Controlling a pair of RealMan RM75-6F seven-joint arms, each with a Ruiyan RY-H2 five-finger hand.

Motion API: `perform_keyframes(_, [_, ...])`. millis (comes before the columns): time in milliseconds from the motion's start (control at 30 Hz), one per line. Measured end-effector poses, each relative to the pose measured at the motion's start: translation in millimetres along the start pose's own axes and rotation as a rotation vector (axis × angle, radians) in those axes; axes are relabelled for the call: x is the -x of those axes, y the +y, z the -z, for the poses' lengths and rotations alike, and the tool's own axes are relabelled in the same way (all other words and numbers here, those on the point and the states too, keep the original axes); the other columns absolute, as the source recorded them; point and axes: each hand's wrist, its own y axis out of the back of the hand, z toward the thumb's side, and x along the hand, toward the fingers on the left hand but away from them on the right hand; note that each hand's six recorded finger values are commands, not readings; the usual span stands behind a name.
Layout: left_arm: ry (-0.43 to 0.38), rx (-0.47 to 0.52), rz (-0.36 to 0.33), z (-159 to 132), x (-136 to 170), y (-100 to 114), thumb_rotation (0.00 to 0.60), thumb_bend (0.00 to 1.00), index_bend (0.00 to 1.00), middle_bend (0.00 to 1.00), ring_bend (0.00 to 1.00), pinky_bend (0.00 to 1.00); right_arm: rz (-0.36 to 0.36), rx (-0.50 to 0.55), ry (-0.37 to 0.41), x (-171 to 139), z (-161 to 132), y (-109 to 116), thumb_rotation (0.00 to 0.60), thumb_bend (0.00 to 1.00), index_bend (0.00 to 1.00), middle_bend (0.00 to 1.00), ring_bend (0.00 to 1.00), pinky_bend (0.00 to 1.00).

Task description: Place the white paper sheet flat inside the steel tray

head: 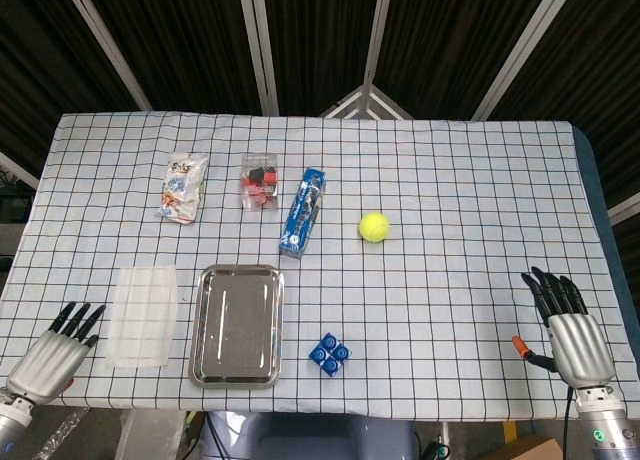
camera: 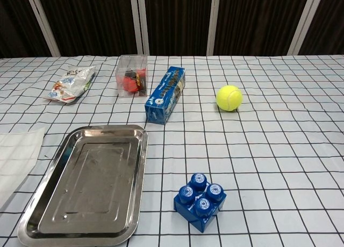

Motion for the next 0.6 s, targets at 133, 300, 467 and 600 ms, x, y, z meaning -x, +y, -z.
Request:
perform_keyframes(133, [-0.009, -0.101, 0.016, 1.1, -11.3, -2.2, 0.6, 0.16, 0.39, 0.0, 0.0, 0.0, 0.0, 0.001, 0.0, -0.1, 0.0, 0.0, 0.6, 0.31, 0.0, 0.0, 0.0, 0.0])
perform_keyframes(300, [-0.038, -0.125, 0.014, -9.7, -25.8, 0.6, 0.6, 0.16, 0.38, 0.0, 0.0, 0.0, 0.0, 0.005, -0.004, -0.1, 0.6, 0.0, 0.6, 0.31, 0.0, 0.0, 0.0, 0.0])
perform_keyframes(467, [-0.066, -0.124, 0.024, -24.7, -35.0, 1.5, 0.6, 0.16, 0.38, 0.0, 0.0, 0.0, 0.0, 0.007, -0.003, -0.2, 0.4, 0.1, 0.6, 0.31, 0.0, 0.0, 0.0, 0.0])
perform_keyframes(600, [-0.069, -0.1, 0.048, -32.3, -37.7, -1.6, 0.6, 0.15, 0.38, 0.0, 0.0, 0.0, 0.002, 0.009, -0.004, -0.3, 0.7, 0.6, 0.6, 0.31, 0.0, 0.0, 0.0, 0.0])
